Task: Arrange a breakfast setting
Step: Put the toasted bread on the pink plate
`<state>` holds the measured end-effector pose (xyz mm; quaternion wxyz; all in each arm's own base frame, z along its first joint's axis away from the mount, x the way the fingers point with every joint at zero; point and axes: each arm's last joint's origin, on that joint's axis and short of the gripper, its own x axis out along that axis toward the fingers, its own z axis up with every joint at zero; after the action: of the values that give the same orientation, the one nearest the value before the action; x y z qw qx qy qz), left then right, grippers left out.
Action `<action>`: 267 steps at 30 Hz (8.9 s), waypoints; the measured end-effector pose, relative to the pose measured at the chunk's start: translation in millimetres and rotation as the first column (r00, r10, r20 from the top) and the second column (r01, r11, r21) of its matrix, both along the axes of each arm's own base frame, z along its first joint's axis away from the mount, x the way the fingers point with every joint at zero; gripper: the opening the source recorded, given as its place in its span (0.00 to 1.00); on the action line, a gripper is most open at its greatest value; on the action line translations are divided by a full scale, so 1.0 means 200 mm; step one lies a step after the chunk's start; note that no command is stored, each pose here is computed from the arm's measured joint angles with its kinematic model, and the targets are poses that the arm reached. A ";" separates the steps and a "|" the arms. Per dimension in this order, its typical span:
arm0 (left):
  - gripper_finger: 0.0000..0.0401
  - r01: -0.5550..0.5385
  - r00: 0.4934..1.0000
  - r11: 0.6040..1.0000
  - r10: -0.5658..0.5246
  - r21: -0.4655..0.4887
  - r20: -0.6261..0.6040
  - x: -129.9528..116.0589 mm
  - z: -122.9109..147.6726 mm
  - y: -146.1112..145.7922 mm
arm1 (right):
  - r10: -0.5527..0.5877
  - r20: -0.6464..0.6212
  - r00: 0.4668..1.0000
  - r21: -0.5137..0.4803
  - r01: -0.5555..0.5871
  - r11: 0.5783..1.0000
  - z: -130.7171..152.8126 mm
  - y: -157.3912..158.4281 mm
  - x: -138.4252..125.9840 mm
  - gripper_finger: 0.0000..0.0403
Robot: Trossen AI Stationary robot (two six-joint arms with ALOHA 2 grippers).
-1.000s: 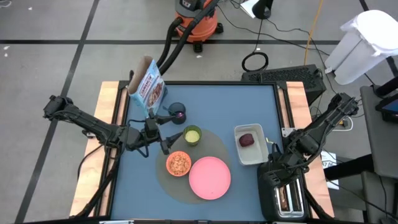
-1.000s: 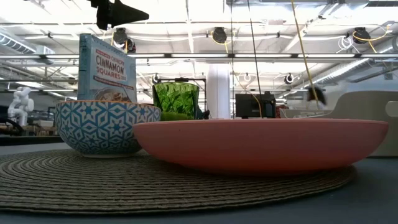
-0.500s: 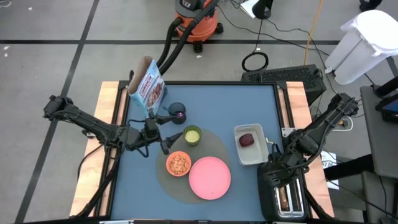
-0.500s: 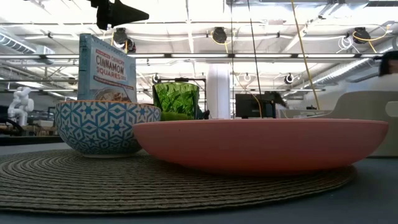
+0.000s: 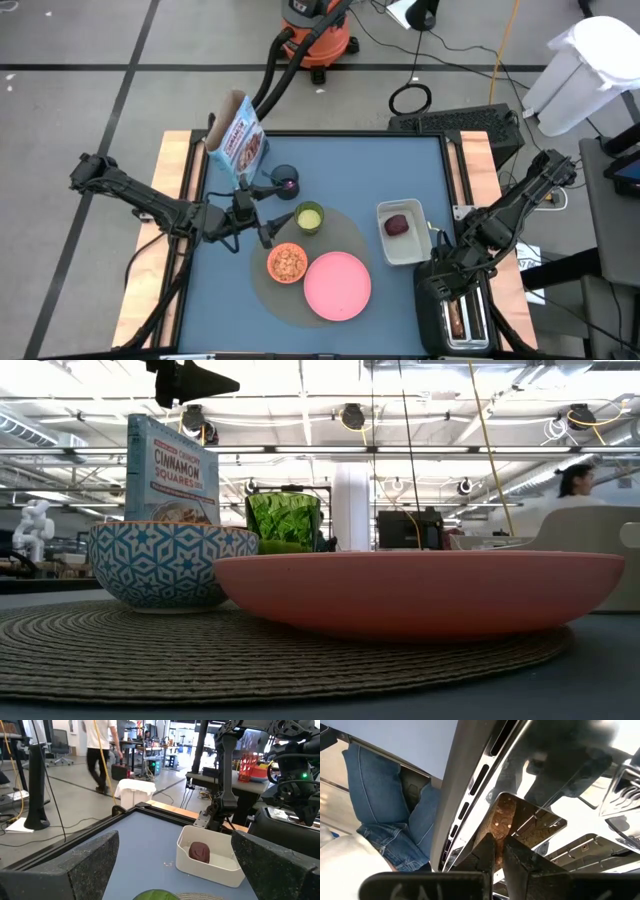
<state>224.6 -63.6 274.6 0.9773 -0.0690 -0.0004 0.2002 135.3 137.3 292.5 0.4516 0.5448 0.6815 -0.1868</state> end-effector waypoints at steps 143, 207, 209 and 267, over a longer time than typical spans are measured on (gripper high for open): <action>0.98 0.473 0.880 0.863 -0.473 0.175 -0.044 1.21 -0.05 -0.30 | -0.089 0.365 0.927 0.017 0.089 0.996 0.10 -0.02 0.03 0.17; 0.98 0.484 0.874 0.859 -0.482 0.165 -0.056 1.20 -0.06 -0.32 | 0.050 0.492 0.869 -0.063 -0.022 0.998 0.12 -0.04 0.02 0.25; 0.98 0.484 0.874 0.859 -0.482 0.165 -0.056 1.20 -0.06 -0.32 | 0.057 0.504 0.862 -0.078 -0.020 0.997 0.12 -0.04 0.02 0.25; 0.98 0.473 0.881 0.872 -0.472 0.127 -0.039 1.21 -0.06 -0.31 | 0.277 0.639 0.718 -0.186 -0.205 0.961 0.16 -0.08 -0.02 0.58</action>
<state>465.7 -125.9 262.2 0.9990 -0.0012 0.0067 -0.0445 130.6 121.1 324.2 0.7100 0.4582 0.5330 0.0432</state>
